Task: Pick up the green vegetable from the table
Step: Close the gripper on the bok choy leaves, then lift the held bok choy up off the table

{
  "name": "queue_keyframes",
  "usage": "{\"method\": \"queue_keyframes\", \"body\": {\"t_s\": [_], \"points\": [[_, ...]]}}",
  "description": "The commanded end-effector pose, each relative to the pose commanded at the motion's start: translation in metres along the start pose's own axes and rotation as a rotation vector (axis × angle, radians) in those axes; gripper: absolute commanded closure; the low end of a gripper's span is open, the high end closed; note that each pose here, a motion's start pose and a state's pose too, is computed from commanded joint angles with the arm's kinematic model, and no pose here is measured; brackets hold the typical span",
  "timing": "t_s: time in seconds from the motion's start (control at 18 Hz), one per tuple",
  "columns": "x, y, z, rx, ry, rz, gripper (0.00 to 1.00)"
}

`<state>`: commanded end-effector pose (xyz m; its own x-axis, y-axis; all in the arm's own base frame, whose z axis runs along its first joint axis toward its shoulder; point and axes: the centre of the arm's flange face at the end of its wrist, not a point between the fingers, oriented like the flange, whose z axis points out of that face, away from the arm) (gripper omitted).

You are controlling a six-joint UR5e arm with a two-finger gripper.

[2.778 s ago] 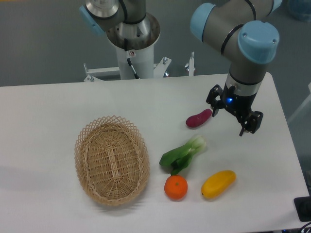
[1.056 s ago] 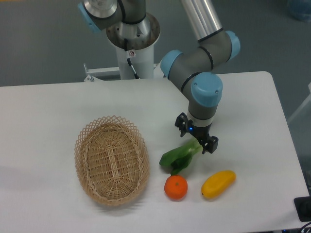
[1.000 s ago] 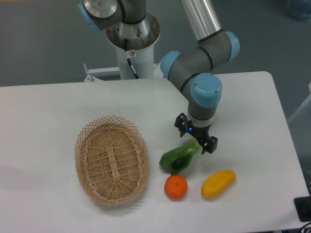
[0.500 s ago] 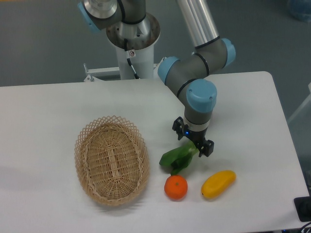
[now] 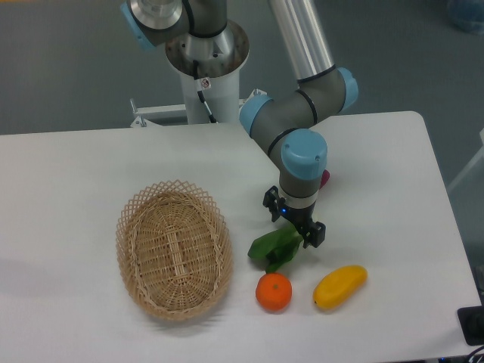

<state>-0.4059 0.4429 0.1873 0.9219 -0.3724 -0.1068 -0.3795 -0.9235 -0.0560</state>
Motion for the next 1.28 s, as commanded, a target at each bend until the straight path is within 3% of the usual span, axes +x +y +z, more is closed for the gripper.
{"method": "queue_keyframes", "body": {"t_s": [0.33, 0.94, 1.28], "points": [[0.0, 0.0, -0.001, 0.0, -0.002, 0.006, 0.53], [-0.008, 0.002, -0.025, 0.01, -0.044, 0.011, 0.56], [-0.016, 0.021, -0.061, 0.011, -0.082, 0.071, 0.55]]}}
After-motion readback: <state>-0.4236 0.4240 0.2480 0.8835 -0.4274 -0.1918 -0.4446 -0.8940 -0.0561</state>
